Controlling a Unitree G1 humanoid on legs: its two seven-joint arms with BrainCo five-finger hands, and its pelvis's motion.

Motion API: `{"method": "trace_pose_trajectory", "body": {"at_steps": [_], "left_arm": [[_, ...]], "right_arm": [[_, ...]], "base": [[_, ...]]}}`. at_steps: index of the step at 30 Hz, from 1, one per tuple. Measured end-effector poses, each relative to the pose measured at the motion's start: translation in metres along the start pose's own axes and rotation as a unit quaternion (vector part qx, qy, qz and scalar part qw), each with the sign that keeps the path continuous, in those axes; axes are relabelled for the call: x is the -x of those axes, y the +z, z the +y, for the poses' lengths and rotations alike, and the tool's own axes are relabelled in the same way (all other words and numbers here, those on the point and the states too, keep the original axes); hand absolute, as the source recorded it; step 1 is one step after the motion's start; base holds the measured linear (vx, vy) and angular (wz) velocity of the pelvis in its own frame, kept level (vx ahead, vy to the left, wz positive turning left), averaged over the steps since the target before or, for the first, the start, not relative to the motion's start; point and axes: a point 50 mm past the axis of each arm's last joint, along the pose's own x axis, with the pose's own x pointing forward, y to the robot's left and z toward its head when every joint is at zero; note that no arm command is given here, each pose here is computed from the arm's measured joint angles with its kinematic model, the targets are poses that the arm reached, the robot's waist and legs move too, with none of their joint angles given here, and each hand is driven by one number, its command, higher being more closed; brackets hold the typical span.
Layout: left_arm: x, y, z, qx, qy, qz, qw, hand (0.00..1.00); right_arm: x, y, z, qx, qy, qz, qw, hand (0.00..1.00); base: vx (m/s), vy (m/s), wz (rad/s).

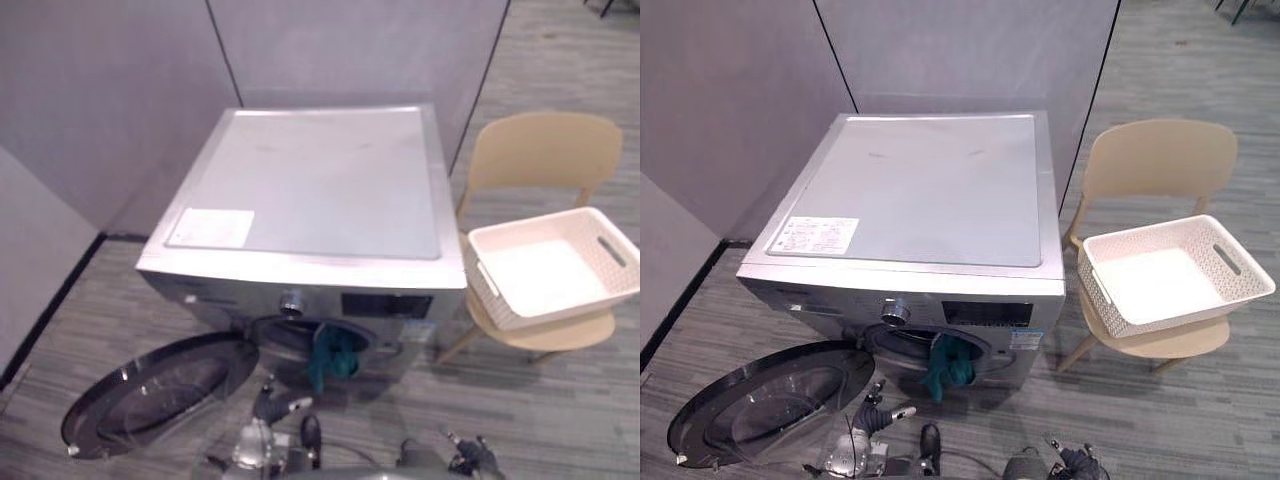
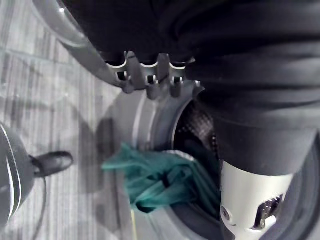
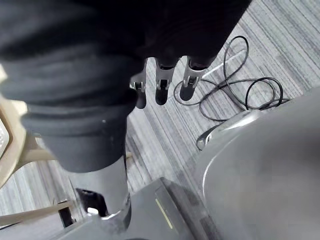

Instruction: Pick up the laundry basket with both hands and put the clothes into the washing machine.

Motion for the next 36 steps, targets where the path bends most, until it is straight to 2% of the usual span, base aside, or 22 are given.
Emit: {"method": "trace_pose_trajectory", "body": {"at_steps": [4,7,13,16,22,36], "left_arm": [[-0.022,0.042,0.002,-0.023,0.008,-0.055,0.998,0.00],[-0.040,0.091,0.000,-0.042,0.014,-0.113,0.993,0.00],[-0.048,0.150,-0.015,0.005,0.036,-0.168,0.985,0.00],[-0.051,0.166,-0.008,0.034,0.062,-0.176,0.982,0.00],[-0.054,0.179,0.003,0.093,0.105,-0.163,0.977,0.00],[-0.043,0.178,0.012,0.136,0.151,-0.187,0.961,0.00]], "right_arm": [[-0.001,0.024,0.026,0.003,0.039,-0.040,0.998,0.00],[0.004,0.044,0.060,-0.008,0.084,-0.080,0.993,0.00],[0.022,0.079,0.096,-0.030,0.148,-0.165,0.975,0.00],[0.027,0.089,0.100,-0.047,0.154,-0.186,0.969,0.00],[0.032,0.116,0.107,-0.072,0.156,-0.231,0.958,0.00],[0.035,0.131,0.103,-0.083,0.156,-0.264,0.948,0.00]], "base": [[0.08,-0.046,-0.19],[0.05,-0.043,-0.09],[-0.02,0.014,-0.20],[-0.10,-0.007,-0.02],[-0.13,-0.014,0.10],[-0.06,-0.061,0.15]]}}
